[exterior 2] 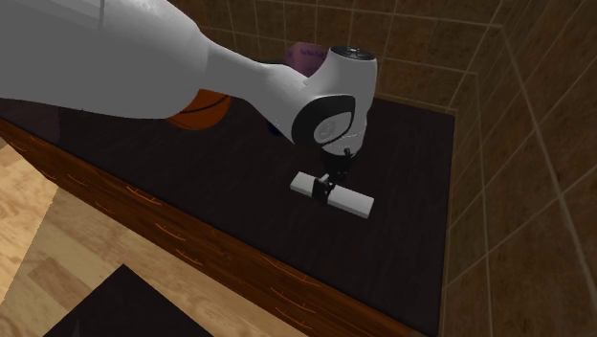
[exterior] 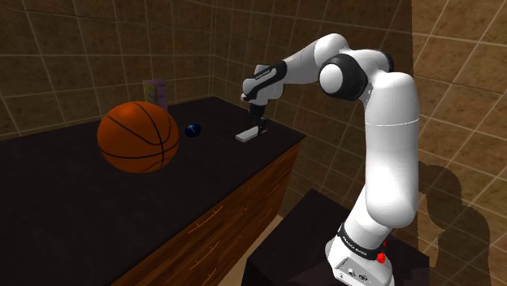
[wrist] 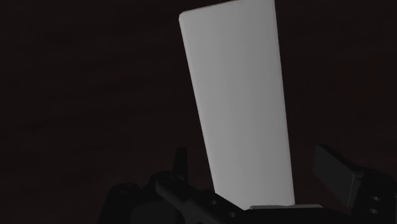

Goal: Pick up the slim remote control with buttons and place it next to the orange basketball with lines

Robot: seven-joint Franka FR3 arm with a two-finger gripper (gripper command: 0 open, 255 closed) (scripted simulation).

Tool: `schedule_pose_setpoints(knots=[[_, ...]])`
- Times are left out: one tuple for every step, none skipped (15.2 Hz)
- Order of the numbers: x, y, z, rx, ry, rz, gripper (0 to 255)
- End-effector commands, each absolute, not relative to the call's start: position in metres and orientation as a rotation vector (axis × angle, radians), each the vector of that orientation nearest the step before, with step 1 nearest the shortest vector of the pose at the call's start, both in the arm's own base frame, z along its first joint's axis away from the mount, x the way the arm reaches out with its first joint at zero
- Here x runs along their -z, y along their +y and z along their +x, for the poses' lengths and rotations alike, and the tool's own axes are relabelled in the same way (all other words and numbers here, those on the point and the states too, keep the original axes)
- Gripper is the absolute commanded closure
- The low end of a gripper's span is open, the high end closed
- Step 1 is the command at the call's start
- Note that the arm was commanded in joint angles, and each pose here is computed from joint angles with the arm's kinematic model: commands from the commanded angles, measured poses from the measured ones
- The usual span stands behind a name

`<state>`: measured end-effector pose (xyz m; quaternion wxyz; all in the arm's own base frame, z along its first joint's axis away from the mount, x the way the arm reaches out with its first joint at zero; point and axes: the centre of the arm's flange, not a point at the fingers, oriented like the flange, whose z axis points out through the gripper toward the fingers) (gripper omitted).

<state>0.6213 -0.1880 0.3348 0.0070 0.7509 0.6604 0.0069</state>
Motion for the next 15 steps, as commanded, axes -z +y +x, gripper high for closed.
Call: schedule_pose_setpoints(knots=[[-0.3259, -0.1887, 0.6221, -0.022, 2.066, 2.348, 0], [-0.3259, -0.1888, 0.6221, -0.022, 2.066, 2.348, 0], [-0.3259, -0.1888, 0.6221, -0.022, 2.066, 2.348, 0], [-0.3259, -0.1887, 0.6221, -0.022, 2.066, 2.348, 0], [-0.3259, -0.1887, 0.6221, -0.022, 2.066, 2.348, 0], [-0.3259, -0.1887, 0.6221, -0.022, 2.066, 2.348, 0], [-0.3259, -0.1887, 0.6221, -0.022, 2.066, 2.348, 0], [-0.3260, -0.1887, 0.6221, -0.022, 2.066, 2.348, 0], [-0.3260, -0.1887, 0.6221, -0.022, 2.066, 2.348, 255], [-0.3260, -0.1887, 0.6221, -0.022, 2.066, 2.348, 255], [-0.3259, -0.1887, 0.6219, -0.022, 2.066, 2.348, 255], [-0.3259, -0.1886, 0.6220, -0.022, 2.066, 2.348, 255], [-0.3259, -0.1885, 0.6221, -0.022, 2.066, 2.348, 255], [-0.3259, -0.1886, 0.6220, -0.022, 2.066, 2.348, 255], [-0.3258, -0.1887, 0.6221, -0.022, 2.066, 2.348, 255]])
